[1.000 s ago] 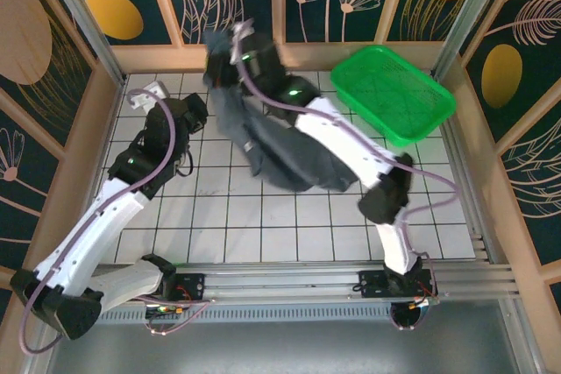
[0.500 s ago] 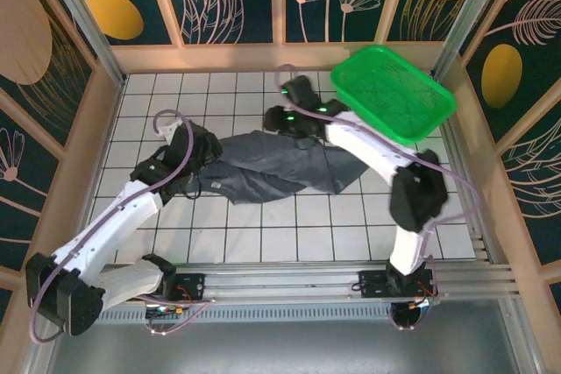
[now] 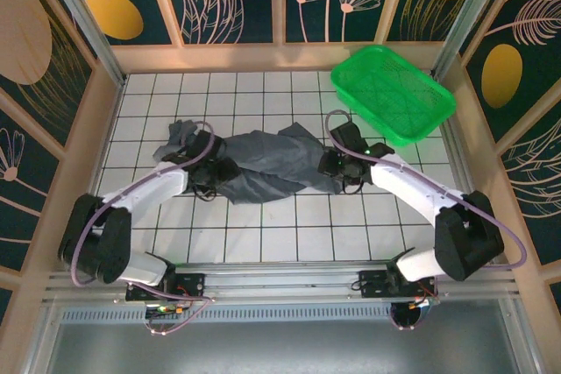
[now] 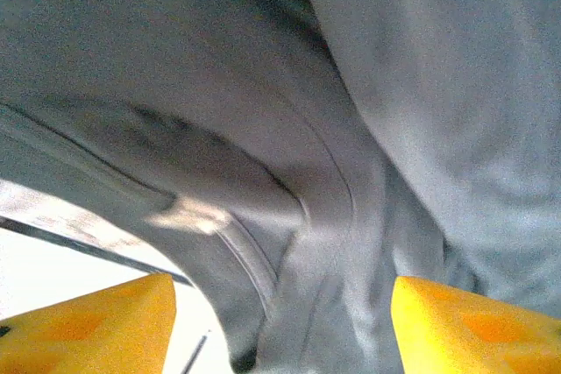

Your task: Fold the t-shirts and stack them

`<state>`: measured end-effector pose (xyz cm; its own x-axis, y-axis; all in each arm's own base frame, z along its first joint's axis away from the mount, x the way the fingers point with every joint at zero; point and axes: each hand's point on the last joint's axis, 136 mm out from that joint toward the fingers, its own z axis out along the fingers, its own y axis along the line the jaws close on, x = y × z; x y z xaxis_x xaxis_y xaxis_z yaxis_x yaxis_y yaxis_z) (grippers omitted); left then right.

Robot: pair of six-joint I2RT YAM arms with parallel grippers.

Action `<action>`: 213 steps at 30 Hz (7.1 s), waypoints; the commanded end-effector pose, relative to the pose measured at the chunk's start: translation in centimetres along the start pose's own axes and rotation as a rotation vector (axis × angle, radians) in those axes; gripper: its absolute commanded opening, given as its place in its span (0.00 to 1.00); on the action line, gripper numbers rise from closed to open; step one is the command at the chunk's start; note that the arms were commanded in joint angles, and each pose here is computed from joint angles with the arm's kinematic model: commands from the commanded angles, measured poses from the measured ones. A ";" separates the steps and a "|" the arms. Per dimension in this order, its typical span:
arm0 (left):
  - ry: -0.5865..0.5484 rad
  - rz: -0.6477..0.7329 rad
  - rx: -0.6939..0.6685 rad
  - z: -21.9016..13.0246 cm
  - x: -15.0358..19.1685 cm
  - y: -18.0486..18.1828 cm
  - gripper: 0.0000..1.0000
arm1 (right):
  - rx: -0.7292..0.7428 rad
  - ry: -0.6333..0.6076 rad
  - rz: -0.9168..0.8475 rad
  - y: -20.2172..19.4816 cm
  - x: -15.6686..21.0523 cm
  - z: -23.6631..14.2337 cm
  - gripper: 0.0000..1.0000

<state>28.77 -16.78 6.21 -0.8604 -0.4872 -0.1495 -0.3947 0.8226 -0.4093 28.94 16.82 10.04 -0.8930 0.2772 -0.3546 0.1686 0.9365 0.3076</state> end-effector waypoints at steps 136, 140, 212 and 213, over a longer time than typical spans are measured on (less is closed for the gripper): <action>-0.428 0.069 -0.418 -4.7 -9.4 11.7 0.00 | 0.169 -0.069 0.040 -5.9 -2.2 0.5 0.56; -0.415 0.074 -0.410 -4.5 -9.2 11.6 0.00 | 0.213 -0.030 0.007 -7.3 -0.9 2.5 0.58; -1.207 -0.239 0.089 -35.6 -29.6 -3.9 0.00 | -0.571 -0.804 -0.125 14.8 -31.9 -22.8 0.00; -1.134 -0.254 0.096 -32.5 -31.7 -3.0 0.16 | -0.569 -0.731 -0.142 15.6 -32.7 -19.5 0.17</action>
<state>42.31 3.20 49.07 0.1912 -0.6124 -0.7671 -0.3314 0.6954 -0.6377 47.92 15.09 49.98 -0.1835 0.4560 -0.8708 -0.3068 0.8151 0.4915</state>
